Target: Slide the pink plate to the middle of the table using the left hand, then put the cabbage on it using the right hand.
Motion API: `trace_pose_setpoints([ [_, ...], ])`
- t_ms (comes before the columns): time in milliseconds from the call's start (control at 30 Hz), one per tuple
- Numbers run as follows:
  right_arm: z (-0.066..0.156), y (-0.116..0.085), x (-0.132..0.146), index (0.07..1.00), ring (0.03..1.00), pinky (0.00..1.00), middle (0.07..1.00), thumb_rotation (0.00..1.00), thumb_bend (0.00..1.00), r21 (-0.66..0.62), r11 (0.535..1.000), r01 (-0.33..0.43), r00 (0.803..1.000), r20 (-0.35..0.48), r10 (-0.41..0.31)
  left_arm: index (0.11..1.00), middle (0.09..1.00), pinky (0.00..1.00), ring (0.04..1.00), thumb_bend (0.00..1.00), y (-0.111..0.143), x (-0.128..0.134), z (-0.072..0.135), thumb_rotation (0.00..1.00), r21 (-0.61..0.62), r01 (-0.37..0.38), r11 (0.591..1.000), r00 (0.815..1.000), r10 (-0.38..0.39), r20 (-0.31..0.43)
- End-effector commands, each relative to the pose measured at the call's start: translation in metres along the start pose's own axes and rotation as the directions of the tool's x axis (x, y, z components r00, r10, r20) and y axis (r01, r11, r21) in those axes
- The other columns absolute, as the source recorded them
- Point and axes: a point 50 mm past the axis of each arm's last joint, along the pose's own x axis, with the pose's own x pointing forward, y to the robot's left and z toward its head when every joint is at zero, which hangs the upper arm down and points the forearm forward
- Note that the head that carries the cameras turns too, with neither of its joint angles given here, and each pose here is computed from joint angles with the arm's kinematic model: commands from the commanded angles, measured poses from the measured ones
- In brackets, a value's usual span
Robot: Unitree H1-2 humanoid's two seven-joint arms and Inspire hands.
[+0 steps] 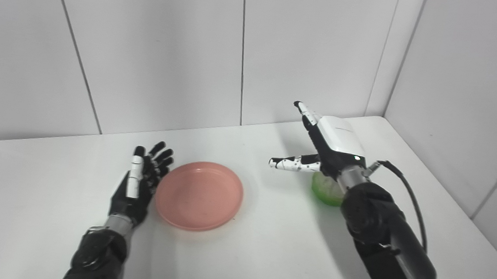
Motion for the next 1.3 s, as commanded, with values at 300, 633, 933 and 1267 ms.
trace_pose_setpoints([
  [300, -0.019, -0.026, 0.011, 0.953, 0.94, 0.97, 0.932, 0.6, 0.99, -0.178, 0.984, 0.014, 0.998, -0.065, -0.026, 0.88, 0.887, 0.98, 0.92, 0.83, 0.018, -0.008, -0.004, 1.0, 0.009, 0.001, 1.0, 1.0, -0.001, 0.001],
  [633, -0.035, -0.016, 0.011, 0.952, 0.941, 0.99, 0.937, 0.6, 1.0, -0.216, 0.975, -0.059, 0.99, -0.139, 0.029, 0.882, 0.892, 0.96, 0.92, 0.82, 0.021, -0.008, -0.003, 1.0, 0.006, -0.002, 1.0, 1.0, 0.002, 0.002],
  [933, -0.052, 0.002, 0.011, 0.924, 0.924, 0.9, 0.933, 0.44, 1.0, -0.109, 0.987, -0.122, 0.975, -0.198, 0.099, 0.884, 0.894, 0.95, 0.922, 0.81, 0.019, -0.011, -0.004, 1.0, 0.0, 0.004, 1.0, 1.0, -0.004, 0.002],
  [1267, -0.055, 0.018, 0.014, 0.882, 0.888, 0.68, 0.939, 0.24, 0.97, -0.025, 0.983, -0.18, 0.96, -0.223, 0.17, 0.891, 0.898, 0.95, 0.925, 0.82, 0.019, -0.012, -0.004, 1.0, 0.009, 0.009, 1.0, 1.0, -0.009, -0.004],
])
